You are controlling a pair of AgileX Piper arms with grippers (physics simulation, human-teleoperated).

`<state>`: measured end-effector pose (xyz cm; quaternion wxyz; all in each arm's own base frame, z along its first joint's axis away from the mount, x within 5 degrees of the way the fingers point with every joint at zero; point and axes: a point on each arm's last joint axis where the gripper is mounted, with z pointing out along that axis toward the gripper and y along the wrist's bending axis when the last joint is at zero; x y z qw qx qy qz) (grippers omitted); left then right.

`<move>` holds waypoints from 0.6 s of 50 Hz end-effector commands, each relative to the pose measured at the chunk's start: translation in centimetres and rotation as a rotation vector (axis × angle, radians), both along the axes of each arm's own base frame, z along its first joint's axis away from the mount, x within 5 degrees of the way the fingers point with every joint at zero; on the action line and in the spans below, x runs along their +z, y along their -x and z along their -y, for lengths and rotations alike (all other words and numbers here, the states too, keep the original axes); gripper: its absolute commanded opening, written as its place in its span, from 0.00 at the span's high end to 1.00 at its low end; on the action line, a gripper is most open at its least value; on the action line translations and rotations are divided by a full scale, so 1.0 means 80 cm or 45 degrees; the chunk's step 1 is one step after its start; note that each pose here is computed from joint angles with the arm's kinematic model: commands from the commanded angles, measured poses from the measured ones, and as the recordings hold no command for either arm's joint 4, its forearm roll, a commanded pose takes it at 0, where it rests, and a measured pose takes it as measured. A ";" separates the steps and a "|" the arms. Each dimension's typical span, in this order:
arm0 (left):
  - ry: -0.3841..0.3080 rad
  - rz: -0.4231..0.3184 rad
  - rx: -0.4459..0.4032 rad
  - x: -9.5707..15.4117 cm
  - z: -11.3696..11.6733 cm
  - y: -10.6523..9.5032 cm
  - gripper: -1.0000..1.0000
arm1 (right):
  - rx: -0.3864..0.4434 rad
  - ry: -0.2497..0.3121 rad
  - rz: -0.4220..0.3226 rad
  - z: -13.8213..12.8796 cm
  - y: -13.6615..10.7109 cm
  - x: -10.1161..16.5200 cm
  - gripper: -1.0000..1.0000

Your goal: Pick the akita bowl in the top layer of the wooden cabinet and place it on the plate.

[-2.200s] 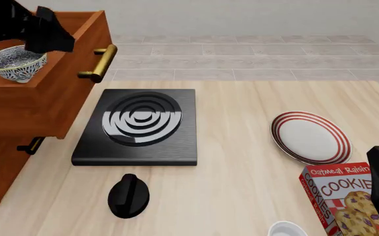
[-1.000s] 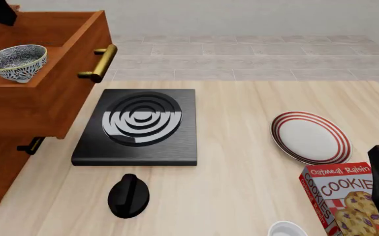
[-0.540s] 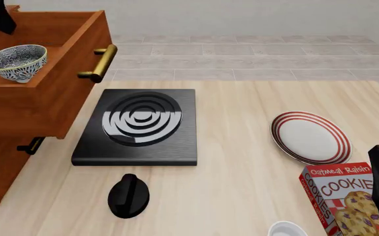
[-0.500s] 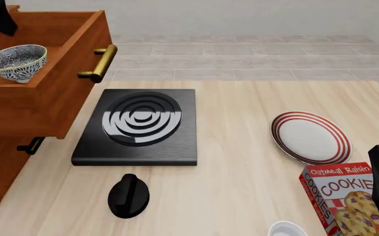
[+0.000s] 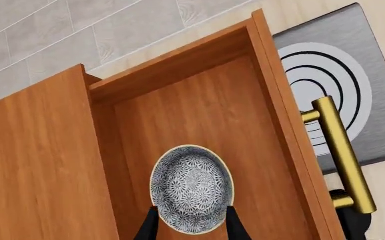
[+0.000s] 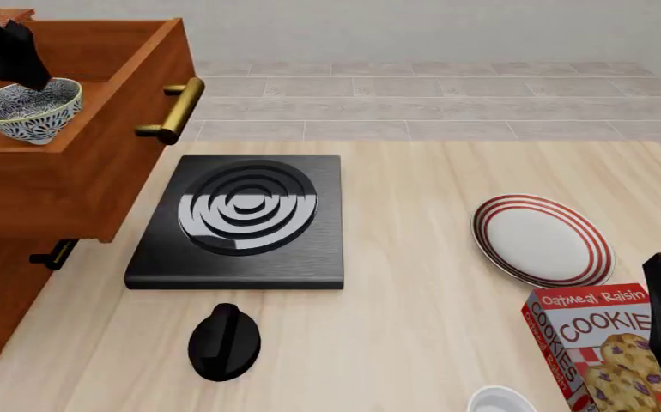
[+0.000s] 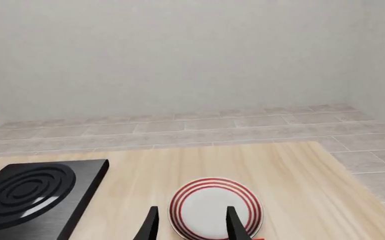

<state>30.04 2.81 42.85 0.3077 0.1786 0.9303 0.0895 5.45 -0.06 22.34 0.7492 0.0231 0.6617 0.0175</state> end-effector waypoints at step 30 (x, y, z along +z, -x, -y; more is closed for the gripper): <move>0.045 -0.099 -0.038 -0.055 0.027 -0.018 0.00 | 0.000 0.003 -0.007 0.000 0.000 -0.001 0.00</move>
